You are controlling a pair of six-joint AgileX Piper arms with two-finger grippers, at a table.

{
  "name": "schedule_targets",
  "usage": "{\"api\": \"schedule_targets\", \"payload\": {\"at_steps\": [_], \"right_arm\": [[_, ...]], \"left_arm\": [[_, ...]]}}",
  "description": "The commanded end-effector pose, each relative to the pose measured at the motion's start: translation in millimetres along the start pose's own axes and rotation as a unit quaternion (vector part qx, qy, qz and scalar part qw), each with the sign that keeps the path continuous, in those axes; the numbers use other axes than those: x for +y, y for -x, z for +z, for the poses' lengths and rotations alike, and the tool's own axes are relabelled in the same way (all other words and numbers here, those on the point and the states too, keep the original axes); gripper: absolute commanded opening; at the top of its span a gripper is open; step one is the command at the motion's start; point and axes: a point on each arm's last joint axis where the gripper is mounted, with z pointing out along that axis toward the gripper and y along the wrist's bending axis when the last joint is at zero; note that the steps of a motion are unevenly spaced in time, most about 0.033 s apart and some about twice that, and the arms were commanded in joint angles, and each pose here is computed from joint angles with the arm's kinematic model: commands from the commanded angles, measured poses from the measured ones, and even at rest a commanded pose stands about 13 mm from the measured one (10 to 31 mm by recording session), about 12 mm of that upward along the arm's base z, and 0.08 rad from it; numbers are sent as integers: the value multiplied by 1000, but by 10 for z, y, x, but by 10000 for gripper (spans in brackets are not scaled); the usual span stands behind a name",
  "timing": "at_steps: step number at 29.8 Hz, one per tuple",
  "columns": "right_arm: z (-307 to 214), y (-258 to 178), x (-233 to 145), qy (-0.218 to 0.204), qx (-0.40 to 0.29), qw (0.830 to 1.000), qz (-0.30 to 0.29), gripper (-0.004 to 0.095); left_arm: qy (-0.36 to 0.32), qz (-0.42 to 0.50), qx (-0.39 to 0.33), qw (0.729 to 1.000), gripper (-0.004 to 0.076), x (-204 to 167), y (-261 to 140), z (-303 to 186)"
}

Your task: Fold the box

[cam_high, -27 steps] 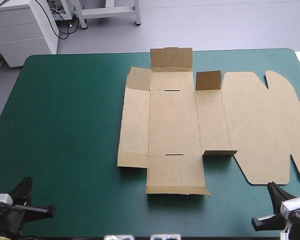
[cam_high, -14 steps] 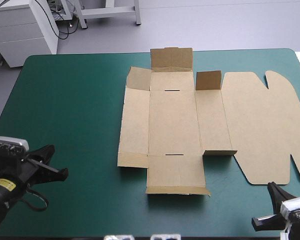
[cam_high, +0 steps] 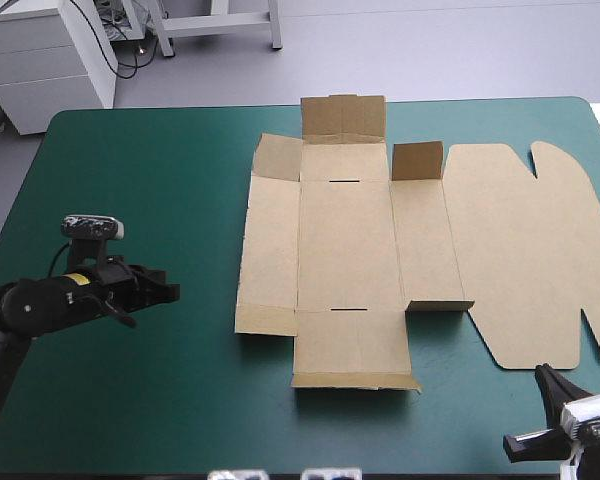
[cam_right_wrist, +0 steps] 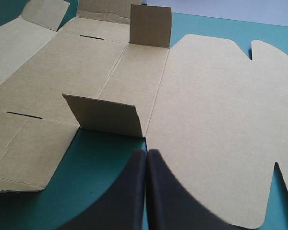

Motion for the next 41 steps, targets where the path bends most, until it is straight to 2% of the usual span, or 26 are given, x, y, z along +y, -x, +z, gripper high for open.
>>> {"api": "schedule_targets", "payload": {"at_steps": [1,6,12,18,21,25,27,29,34,36,41], "right_arm": [[-84,116,-13,-12,-59,998,-2,-14],[-84,116,-13,-12,-59,998,-2,-14],[-84,116,-13,-12,-59,998,-2,-14],[-84,116,-13,-12,-59,998,-2,-14],[-84,116,-13,-12,-59,998,-2,-14],[-84,116,-13,-12,-59,998,-2,-14],[-84,116,-13,-12,-59,998,-2,-14],[-84,116,-13,-12,-59,998,-2,-14],[-84,116,-13,-12,-59,998,-2,-14],[-84,116,-13,-12,-59,998,-2,-14],[-84,116,-13,-12,-59,998,-2,-14]], "left_arm": [[-55,-16,-13,998,18,-44,186,164],[-113,-50,42,991,18,100,236,469],[-193,-159,50,967,15,543,294,584],[-249,-181,84,948,15,629,284,783],[-251,-196,83,944,13,649,290,868],[-217,-164,95,958,29,613,275,950],[-204,-139,106,963,83,563,263,991],[-204,-126,114,964,170,505,254,1018],[-179,-150,113,966,465,501,263,1058],[-173,-172,114,963,503,515,266,1079],[-192,-202,131,951,494,497,239,1231]]}}
